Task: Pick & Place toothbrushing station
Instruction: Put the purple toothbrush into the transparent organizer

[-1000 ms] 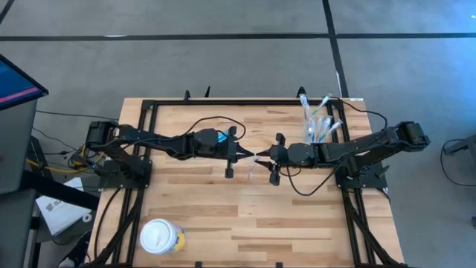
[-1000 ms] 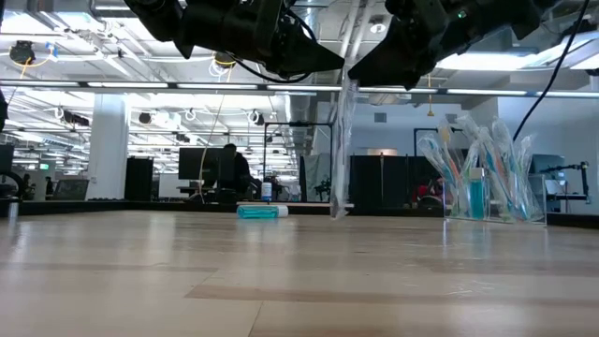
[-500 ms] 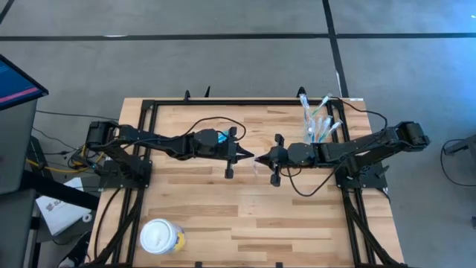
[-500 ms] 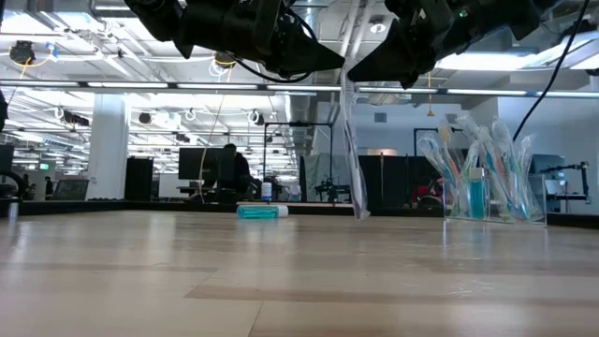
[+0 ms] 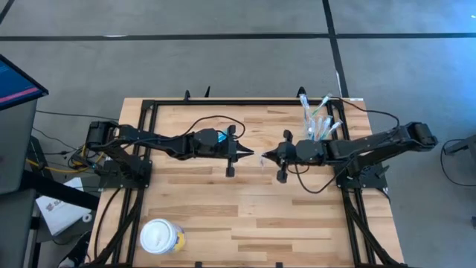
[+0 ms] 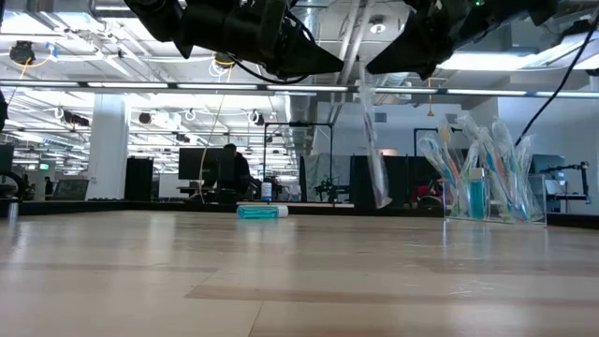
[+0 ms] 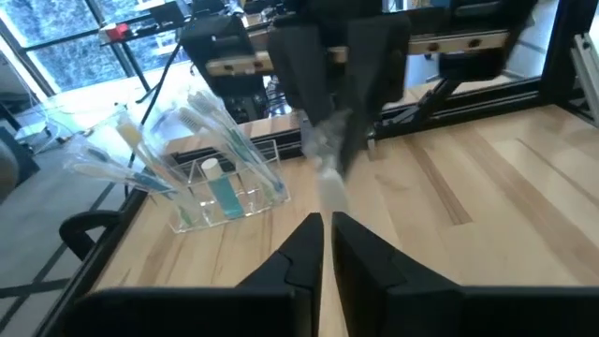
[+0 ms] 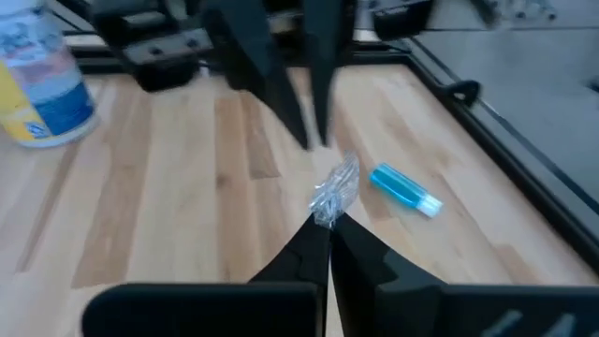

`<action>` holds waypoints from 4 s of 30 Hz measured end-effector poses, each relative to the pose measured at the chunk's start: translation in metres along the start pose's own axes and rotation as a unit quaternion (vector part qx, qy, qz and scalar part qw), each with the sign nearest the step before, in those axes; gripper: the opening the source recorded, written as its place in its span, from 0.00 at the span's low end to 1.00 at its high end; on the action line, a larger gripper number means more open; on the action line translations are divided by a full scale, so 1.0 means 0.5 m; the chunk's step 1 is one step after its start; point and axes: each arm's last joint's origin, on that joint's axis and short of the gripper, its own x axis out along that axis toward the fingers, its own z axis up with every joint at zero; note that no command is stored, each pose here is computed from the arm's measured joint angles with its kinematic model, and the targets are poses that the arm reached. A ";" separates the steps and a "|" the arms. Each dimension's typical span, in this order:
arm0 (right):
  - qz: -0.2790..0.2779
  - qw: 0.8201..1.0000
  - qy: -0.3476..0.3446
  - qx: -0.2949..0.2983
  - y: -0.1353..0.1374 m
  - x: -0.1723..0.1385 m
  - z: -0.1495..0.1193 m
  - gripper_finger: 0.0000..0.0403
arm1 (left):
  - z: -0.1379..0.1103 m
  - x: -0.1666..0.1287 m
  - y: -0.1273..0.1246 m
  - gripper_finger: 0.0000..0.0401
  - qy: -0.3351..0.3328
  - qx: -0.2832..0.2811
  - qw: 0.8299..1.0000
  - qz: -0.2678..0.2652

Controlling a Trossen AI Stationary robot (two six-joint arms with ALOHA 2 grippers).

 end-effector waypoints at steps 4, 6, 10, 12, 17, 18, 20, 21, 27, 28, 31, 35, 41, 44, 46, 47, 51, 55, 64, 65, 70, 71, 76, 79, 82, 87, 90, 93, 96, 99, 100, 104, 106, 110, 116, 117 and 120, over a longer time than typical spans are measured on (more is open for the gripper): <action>-0.028 1.000 0.010 0.006 -0.013 -0.029 0.002 0.00 | 0.000 0.000 0.000 0.06 0.000 -0.031 1.000 0.000; -0.038 0.999 0.014 0.015 -0.019 -0.044 0.002 0.00 | 0.000 0.000 0.000 0.07 0.000 -0.044 0.999 0.000; -0.048 0.998 0.012 0.025 -0.029 -0.073 0.006 0.00 | -0.001 0.000 -0.004 0.06 0.001 -0.045 0.999 -0.003; -0.065 0.997 0.012 0.032 -0.036 -0.088 0.005 0.00 | -0.007 -0.001 -0.005 0.07 0.005 -0.046 0.999 -0.004; -0.095 0.994 0.018 0.055 -0.052 -0.125 0.001 0.00 | -0.023 -0.005 -0.010 0.06 0.017 -0.061 0.998 -0.007; -0.096 0.993 0.020 0.059 -0.054 -0.132 0.000 0.00 | -0.028 -0.006 -0.011 0.07 0.021 -0.062 0.998 -0.007; -0.103 0.992 0.019 0.067 -0.059 -0.145 -0.002 0.00 | -0.034 -0.007 -0.012 0.07 0.025 -0.063 0.998 -0.008; -0.108 0.991 0.017 0.072 -0.062 -0.152 -0.002 0.00 | -0.036 -0.008 -0.014 0.06 0.027 -0.063 0.998 -0.009; -0.127 0.987 0.006 0.098 -0.079 -0.195 -0.006 0.00 | -0.043 -0.010 -0.026 0.06 0.032 -0.061 0.997 -0.018; -0.132 0.986 0.007 0.102 -0.082 -0.203 -0.009 0.00 | -0.042 -0.010 -0.029 0.06 0.032 -0.060 0.997 -0.020; -0.138 0.983 0.003 0.118 -0.090 -0.222 -0.014 0.00 | -0.041 -0.010 -0.034 0.06 0.031 -0.059 0.997 -0.024; -0.153 0.980 0.016 0.126 -0.098 -0.240 -0.024 0.00 | -0.040 -0.011 -0.038 0.06 0.031 -0.059 0.997 -0.027; -0.173 0.974 0.030 0.145 -0.114 -0.285 -0.020 0.00 | -0.040 -0.011 -0.038 0.06 0.031 -0.059 0.997 -0.028; -0.194 0.969 0.037 0.146 -0.121 -0.301 -0.020 0.00 | -0.040 -0.011 -0.038 0.06 0.031 -0.059 0.997 -0.028; -0.203 0.968 0.036 0.146 -0.124 -0.308 -0.020 0.00 | -0.040 -0.011 -0.038 0.06 0.031 -0.059 0.997 -0.028; -0.209 0.967 0.036 0.145 -0.126 -0.312 -0.022 0.00 | -0.040 -0.011 -0.038 0.06 0.031 -0.061 0.997 -0.028; -0.223 0.963 0.029 0.148 -0.131 -0.323 -0.024 0.00 | -0.040 -0.011 -0.038 0.06 0.031 -0.071 0.997 -0.027; -0.236 0.960 0.023 0.150 -0.138 -0.336 -0.030 0.00 | -0.041 -0.011 -0.038 0.06 0.032 -0.071 0.997 -0.025; -0.278 0.945 0.048 0.164 -0.152 -0.353 -0.052 0.00 | -0.041 -0.011 -0.038 0.06 0.032 -0.071 0.997 -0.025; -0.280 0.944 0.048 0.165 -0.153 -0.353 -0.052 0.00 | -0.041 -0.011 -0.038 0.06 0.032 -0.071 0.997 -0.025; -0.292 0.941 0.043 0.164 -0.155 -0.353 -0.052 0.00 | -0.041 -0.011 -0.038 0.06 0.032 -0.071 0.997 -0.026; -0.293 0.940 0.043 0.166 -0.155 -0.354 -0.052 0.00 | -0.041 -0.011 -0.038 0.06 0.032 -0.071 0.997 -0.026; -0.302 0.938 0.044 0.166 -0.154 -0.349 -0.053 0.00 | -0.041 -0.011 -0.038 0.06 0.032 -0.071 0.997 -0.026; -0.305 0.936 0.046 0.167 -0.154 -0.346 -0.058 0.00 | -0.041 -0.011 -0.038 0.06 0.032 -0.072 0.997 -0.026; -0.307 0.936 0.051 0.163 -0.152 -0.338 -0.057 0.00 | -0.041 -0.011 -0.038 0.06 0.032 -0.079 0.996 -0.026; -0.310 0.935 0.059 0.163 -0.149 -0.330 -0.057 0.00 | -0.041 -0.011 -0.038 0.06 0.032 -0.081 0.996 -0.026; -0.313 0.933 0.068 0.165 -0.147 -0.320 -0.060 0.00 | -0.041 -0.011 -0.038 0.06 0.032 -0.081 0.996 -0.026; -0.308 0.934 0.077 0.163 -0.143 -0.309 -0.060 0.00 | -0.041 -0.011 -0.038 0.06 0.032 -0.081 0.996 -0.026; -0.309 0.934 0.088 0.158 -0.140 -0.299 -0.061 0.00 | -0.041 -0.011 -0.038 0.06 0.032 -0.081 0.996 -0.027; -0.312 0.931 0.092 0.165 -0.138 -0.291 -0.062 0.00 | -0.041 -0.011 -0.038 0.06 0.032 -0.081 0.996 -0.027; -0.313 0.930 0.094 0.167 -0.137 -0.288 -0.066 0.00 | -0.041 -0.011 -0.038 0.06 0.032 -0.081 0.996 -0.028; -0.321 0.924 0.101 0.183 -0.135 -0.277 -0.089 0.00 | -0.039 -0.011 -0.043 0.06 0.031 -0.080 0.996 -0.031; -0.321 0.922 0.095 0.195 -0.134 -0.272 -0.100 0.00 | -0.039 -0.011 -0.046 0.06 0.031 -0.079 0.996 -0.033; -0.311 0.925 0.090 0.197 -0.127 -0.261 -0.116 0.00 | -0.039 -0.011 -0.046 0.06 0.031 -0.079 0.996 -0.033; -0.318 0.921 0.094 0.204 -0.121 -0.250 -0.147 0.00 | -0.039 -0.011 -0.046 0.06 0.031 -0.079 0.996 -0.031; -0.318 0.921 0.094 0.204 -0.121 -0.249 -0.149 0.00 | -0.039 -0.011 -0.046 0.06 0.031 -0.079 0.996 -0.031; -0.318 0.921 0.093 0.203 -0.119 -0.249 -0.152 0.00 | -0.039 -0.011 -0.046 0.06 0.031 -0.079 0.996 -0.031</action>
